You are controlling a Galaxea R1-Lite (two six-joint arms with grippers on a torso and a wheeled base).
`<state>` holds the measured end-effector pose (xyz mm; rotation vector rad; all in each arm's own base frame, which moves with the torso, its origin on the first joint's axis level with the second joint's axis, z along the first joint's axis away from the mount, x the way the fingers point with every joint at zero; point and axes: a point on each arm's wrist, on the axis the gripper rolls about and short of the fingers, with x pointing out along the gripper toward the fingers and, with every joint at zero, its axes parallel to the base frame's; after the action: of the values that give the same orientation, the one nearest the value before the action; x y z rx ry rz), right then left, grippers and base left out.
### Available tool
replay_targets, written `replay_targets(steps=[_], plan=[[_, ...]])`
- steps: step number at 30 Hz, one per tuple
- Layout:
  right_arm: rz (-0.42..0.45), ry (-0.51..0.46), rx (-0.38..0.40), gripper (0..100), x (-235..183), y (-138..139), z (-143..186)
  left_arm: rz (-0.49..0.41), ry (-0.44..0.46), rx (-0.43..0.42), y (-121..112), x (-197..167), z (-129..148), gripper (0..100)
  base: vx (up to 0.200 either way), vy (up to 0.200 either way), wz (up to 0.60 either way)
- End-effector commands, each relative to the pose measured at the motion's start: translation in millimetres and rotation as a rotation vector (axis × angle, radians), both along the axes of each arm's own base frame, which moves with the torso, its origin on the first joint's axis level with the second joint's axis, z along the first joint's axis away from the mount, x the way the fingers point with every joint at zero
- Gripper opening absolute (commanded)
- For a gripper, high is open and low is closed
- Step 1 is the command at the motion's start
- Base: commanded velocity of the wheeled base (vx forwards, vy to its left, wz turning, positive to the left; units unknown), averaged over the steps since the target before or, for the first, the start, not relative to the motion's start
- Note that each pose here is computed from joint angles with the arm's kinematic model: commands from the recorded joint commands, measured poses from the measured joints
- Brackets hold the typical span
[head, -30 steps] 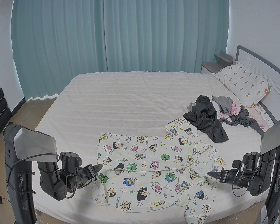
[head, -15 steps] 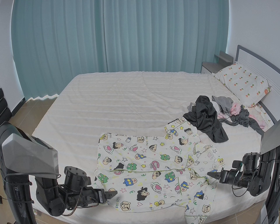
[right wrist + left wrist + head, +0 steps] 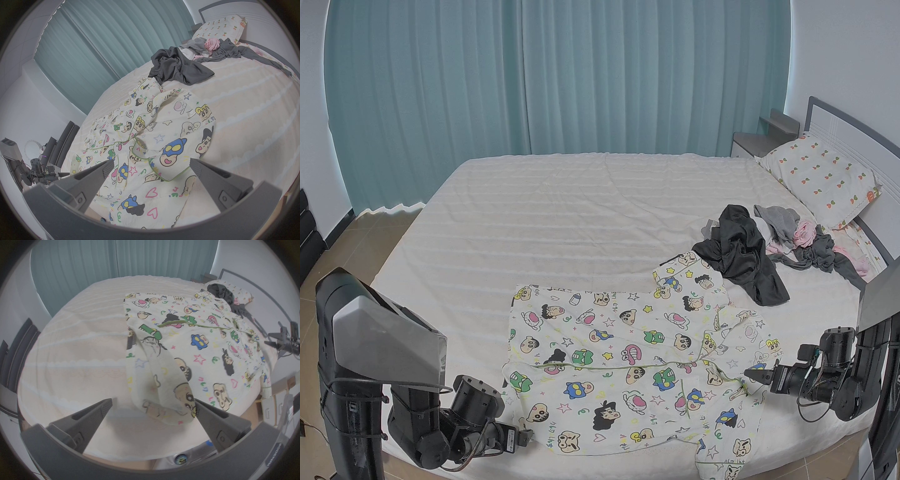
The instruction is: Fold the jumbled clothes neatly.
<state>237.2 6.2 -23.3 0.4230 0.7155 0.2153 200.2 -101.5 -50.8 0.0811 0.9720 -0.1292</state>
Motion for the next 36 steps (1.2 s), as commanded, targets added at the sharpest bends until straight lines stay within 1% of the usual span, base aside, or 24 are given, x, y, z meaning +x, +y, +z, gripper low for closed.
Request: replay_targets(steps=[1,3,4,6,7,8,9,11,14,17,19,21,22,24,25,27,30,32,34,35,36], plan=[[0.000,0.002,0.001,100,0.0,-0.1,-0.5,-0.009,0.041,0.065,10.7,-10.3,-2.5,100,0.000,0.000,0.00],[0.000,0.004,0.001,100,-0.4,-0.1,-0.6,-0.004,0.040,0.094,15.7,-11.1,-2.2,100,0.000,0.000,0.00],[0.000,0.004,0.001,100,-0.4,-0.1,-0.6,0.016,0.034,0.116,20.3,-9.4,-2.1,100,0.000,0.000,0.00],[0.000,0.004,0.001,100,-0.4,-0.1,-0.6,0.024,0.031,0.129,22.5,-8.2,-2.1,100,0.000,0.000,0.00],[0.000,0.004,0.001,100,-0.4,-0.1,-0.6,0.032,0.027,0.154,27.2,-5.5,-2.6,100,0.000,0.000,0.00],[0.000,0.004,0.001,100,-0.4,-0.1,-0.6,0.032,0.027,0.154,27.2,-5.5,-2.6,100,0.000,0.000,0.00],[0.000,0.004,0.001,100,-0.4,-0.1,-0.6,0.038,0.022,0.189,36.4,-0.3,-2.7,100,0.000,0.000,0.00],[0.000,0.005,0.001,100,-0.8,-0.1,-0.7,0.046,0.009,0.207,42.8,3.2,-1.8,100,0.000,0.000,0.00],[0.000,0.007,0.001,100,-1.2,-0.1,-0.7,0.073,-0.039,0.211,52.5,10.9,1.4,100,0.000,0.000,0.00],[0.000,0.007,0.001,100,-1.2,-0.1,-0.7,0.092,-0.068,0.213,59.5,14.7,4.0,100,0.000,0.000,0.00],[0.000,0.007,0.001,100,-1.2,-0.1,-0.7,0.091,-0.062,0.195,60.9,11.2,6.2,100,0.000,0.000,0.00],[0.000,0.007,0.001,100,-1.2,-0.1,-0.7,0.060,-0.039,0.154,60.6,4.1,8.0,100,0.000,0.000,0.00],[0.000,0.008,0.001,100,-1.2,-0.1,-1.1,0.056,-0.037,0.149,60.3,3.6,8.0,100,0.000,0.000,0.00],[0.000,0.008,0.001,100,-0.9,-0.1,-1.4,-0.016,0.001,0.011,57.7,-5.2,11.9,100,0.000,0.000,0.00],[0.000,0.008,0.001,100,-0.9,-0.1,-1.4,-0.045,0.009,-0.033,57.1,-6.7,13.1,100,0.000,0.000,0.00],[0.000,0.007,0.001,100,-0.8,-0.1,-1.0,-0.088,0.020,-0.079,55.8,-7.3,12.7,100,0.000,0.000,0.00],[0.000,0.007,0.001,100,-0.8,-0.1,-1.0,-0.141,0.016,-0.108,49.6,-6.1,11.7,100,0.000,0.000,0.00],[0.000,0.007,0.001,100,-0.8,-0.1,-1.0,-0.161,0.025,-0.107,45.6,-6.6,8.9,100,0.000,0.000,0.00],[0.000,0.005,0.001,100,-0.5,-0.1,-1.0,-0.209,0.035,-0.104,35.8,-7.7,2.1,100,0.000,0.000,0.00],[0.000,0.005,0.001,100,-0.5,-0.1,-1.0,-0.209,0.035,-0.104,35.8,-7.7,2.1,100,0.000,0.000,0.00],[0.000,0.007,0.001,100,-0.5,-0.1,-1.3,-0.236,0.035,-0.103,30.1,-8.1,-4.1,100,0.000,0.000,0.00]])
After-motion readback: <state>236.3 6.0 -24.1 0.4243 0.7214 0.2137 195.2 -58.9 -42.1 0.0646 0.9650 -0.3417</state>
